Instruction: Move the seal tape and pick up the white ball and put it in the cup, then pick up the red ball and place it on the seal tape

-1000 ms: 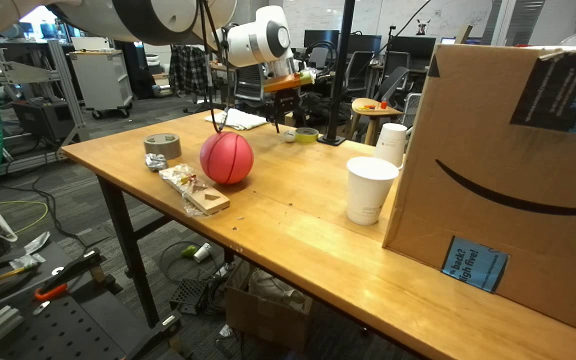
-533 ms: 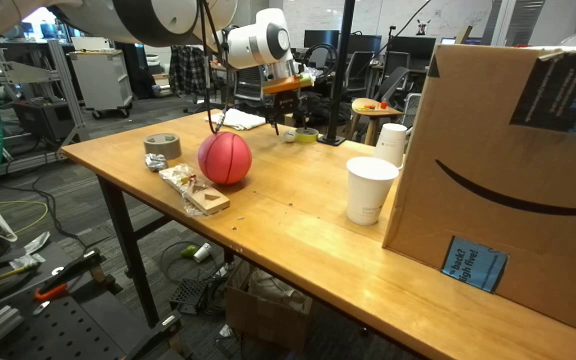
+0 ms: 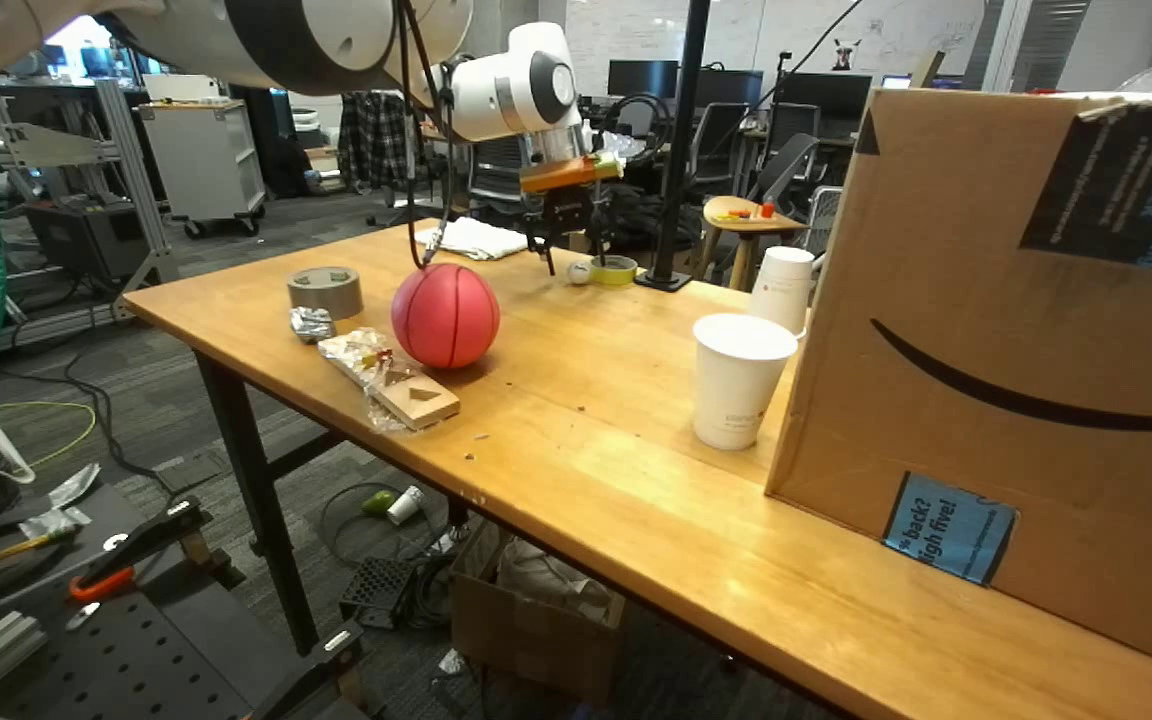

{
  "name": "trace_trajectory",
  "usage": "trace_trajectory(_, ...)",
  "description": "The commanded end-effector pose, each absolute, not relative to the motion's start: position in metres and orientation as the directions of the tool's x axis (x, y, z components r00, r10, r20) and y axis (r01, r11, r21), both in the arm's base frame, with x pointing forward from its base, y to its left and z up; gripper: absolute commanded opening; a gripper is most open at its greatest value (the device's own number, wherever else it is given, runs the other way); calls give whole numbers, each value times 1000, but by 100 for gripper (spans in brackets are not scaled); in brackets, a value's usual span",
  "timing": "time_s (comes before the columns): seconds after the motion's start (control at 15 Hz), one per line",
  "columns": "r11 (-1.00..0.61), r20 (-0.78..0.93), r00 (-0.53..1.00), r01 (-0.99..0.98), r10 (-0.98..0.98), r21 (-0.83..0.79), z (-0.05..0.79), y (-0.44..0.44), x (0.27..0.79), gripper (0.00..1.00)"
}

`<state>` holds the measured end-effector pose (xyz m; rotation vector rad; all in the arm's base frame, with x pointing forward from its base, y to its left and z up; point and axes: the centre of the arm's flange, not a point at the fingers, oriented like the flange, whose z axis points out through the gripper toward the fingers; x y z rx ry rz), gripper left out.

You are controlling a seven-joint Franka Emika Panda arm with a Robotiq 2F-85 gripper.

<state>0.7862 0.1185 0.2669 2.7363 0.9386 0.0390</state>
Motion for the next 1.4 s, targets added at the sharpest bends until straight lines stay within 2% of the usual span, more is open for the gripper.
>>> trace_trajectory(0.0, -775, -54, 800, 593, 597, 219, 266, 119, 790, 78)
trace_trajectory(0.07, -779, -53, 803, 589, 593, 214, 265, 119, 790, 64)
trace_trajectory(0.2, -782, -51, 806, 586, 590, 214, 268, 117, 791, 45)
trace_trajectory(0.4, -783, -51, 807, 584, 588, 212, 269, 116, 792, 22)
trace_trajectory(1.33, -766, -25, 795, 593, 607, 249, 300, 127, 792, 22)
